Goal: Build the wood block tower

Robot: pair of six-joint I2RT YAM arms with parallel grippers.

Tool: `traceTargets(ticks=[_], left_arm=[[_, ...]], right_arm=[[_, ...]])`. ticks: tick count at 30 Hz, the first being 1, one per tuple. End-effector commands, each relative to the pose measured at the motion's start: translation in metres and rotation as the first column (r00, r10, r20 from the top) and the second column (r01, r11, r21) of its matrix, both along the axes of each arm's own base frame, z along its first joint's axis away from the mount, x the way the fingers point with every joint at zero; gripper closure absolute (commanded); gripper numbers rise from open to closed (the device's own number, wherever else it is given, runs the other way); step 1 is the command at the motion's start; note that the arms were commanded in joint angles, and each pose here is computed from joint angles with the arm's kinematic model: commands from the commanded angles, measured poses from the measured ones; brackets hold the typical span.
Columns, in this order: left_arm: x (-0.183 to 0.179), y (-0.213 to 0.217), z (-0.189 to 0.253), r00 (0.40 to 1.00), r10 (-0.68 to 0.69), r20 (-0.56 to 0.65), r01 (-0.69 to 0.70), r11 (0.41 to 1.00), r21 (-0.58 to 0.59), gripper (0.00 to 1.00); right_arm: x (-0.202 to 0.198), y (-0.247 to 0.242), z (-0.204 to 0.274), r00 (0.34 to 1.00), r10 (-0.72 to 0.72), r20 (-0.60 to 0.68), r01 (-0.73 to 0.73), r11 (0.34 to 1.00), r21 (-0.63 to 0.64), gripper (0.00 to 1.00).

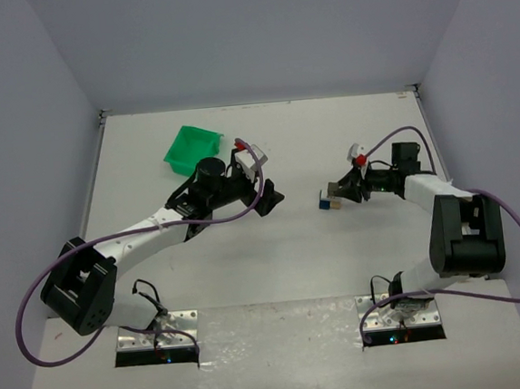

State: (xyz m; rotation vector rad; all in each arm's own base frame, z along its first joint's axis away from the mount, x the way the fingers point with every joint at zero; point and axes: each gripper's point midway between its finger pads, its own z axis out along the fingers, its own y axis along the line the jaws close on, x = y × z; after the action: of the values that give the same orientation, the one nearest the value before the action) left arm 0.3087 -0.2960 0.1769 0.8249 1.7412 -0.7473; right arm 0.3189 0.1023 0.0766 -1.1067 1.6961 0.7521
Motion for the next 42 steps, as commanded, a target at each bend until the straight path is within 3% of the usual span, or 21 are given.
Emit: traceTargets(ticks=[1,42], left_arm=[[0.009,-0.002,0.014,0.999,0.015,0.04,-0.014,0.999,-0.046,0.0],[0.008,-0.005,0.013,1.0,0.004,0.014,-0.003,0.998,-0.055,0.0]], right_arm=[[0.018,-0.003,0.02,0.989,-0.018,0.146,0.021,1.0,-0.017,0.93],[0.019,-0.005,0.005,0.984,-0.088,0.155,0.086,0.996,0.02,0.87]])
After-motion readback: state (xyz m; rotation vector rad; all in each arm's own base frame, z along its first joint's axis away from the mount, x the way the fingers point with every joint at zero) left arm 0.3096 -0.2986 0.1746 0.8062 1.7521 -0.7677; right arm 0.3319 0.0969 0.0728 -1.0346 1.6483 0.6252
